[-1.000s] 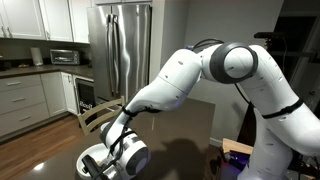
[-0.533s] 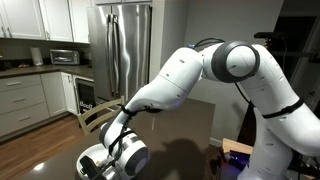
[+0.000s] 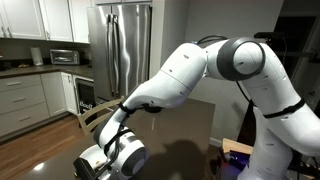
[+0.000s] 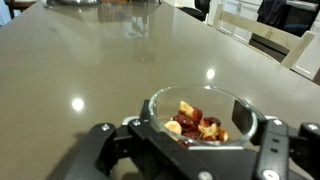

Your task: Pick up the small glass cup and pour its contents in the white bowl. Put the small glass cup back on the table.

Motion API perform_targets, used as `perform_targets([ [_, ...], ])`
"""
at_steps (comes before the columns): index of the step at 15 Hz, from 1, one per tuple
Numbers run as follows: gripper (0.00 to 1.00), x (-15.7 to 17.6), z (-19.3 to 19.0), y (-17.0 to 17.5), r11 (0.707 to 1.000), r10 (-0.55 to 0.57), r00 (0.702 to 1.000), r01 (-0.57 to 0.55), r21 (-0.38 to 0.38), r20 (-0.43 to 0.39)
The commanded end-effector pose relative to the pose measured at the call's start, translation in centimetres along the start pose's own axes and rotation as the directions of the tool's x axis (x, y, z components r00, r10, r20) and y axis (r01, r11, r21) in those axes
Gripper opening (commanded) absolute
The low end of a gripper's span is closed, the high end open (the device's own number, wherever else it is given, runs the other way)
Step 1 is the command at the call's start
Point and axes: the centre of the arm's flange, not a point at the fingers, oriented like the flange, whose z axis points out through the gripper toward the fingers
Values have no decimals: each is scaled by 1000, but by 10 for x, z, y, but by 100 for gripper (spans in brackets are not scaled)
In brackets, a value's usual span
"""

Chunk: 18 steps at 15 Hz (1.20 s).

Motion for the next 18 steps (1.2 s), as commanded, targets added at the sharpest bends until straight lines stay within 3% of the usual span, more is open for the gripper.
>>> perform_targets([
  [1,57,-27,0,0,1000,4,999,-5,-20,-54],
  [18,57,-50,-15,-6,998,-10,972,-5,-67,-234],
])
